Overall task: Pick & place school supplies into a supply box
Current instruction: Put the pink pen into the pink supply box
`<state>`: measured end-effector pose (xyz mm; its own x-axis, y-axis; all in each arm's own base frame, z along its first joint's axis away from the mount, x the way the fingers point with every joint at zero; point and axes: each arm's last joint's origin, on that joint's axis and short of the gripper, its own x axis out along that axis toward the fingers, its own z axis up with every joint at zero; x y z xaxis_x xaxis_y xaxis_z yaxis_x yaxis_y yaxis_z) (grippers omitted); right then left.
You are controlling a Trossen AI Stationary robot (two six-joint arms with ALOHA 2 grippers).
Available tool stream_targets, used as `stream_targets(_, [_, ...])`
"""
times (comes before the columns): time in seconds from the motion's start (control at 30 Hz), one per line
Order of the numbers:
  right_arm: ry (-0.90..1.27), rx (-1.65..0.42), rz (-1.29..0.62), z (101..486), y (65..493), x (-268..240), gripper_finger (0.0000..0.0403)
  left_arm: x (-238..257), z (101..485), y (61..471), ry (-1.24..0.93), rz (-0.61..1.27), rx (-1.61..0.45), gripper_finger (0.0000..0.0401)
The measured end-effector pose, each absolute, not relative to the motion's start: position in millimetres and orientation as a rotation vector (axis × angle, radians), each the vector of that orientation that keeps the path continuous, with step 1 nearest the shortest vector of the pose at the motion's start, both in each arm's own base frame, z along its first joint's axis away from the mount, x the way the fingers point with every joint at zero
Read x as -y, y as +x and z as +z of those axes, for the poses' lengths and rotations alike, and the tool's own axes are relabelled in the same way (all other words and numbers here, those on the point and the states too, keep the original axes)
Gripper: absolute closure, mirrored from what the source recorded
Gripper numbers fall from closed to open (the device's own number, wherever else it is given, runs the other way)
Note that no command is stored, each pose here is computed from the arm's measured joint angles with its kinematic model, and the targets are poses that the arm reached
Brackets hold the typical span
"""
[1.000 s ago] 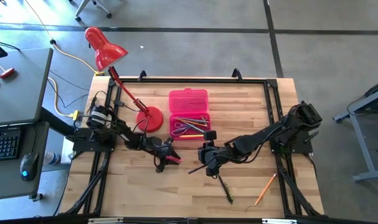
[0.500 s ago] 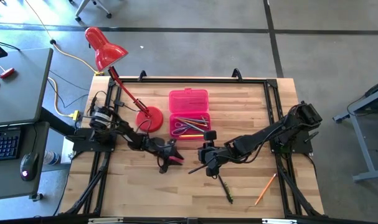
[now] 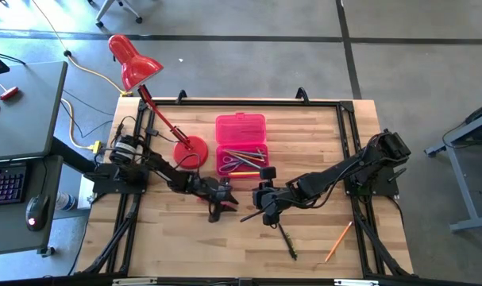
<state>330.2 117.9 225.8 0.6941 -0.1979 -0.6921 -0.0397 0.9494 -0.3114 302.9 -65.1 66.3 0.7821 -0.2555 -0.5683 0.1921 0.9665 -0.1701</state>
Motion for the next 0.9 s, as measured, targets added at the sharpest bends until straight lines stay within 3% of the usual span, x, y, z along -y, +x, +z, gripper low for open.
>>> stream_targets(0.2, [-0.312, -0.803, -0.09, 226, 330, -118, 0.032, 66, 67, 302, -0.063, -0.335, -0.604, 0.0229])
stream_targets(0.9, [-0.285, -0.801, -0.072, 226, 330, -119, 0.032, 63, 59, 286, -0.158, -0.277, -0.625, 0.0229])
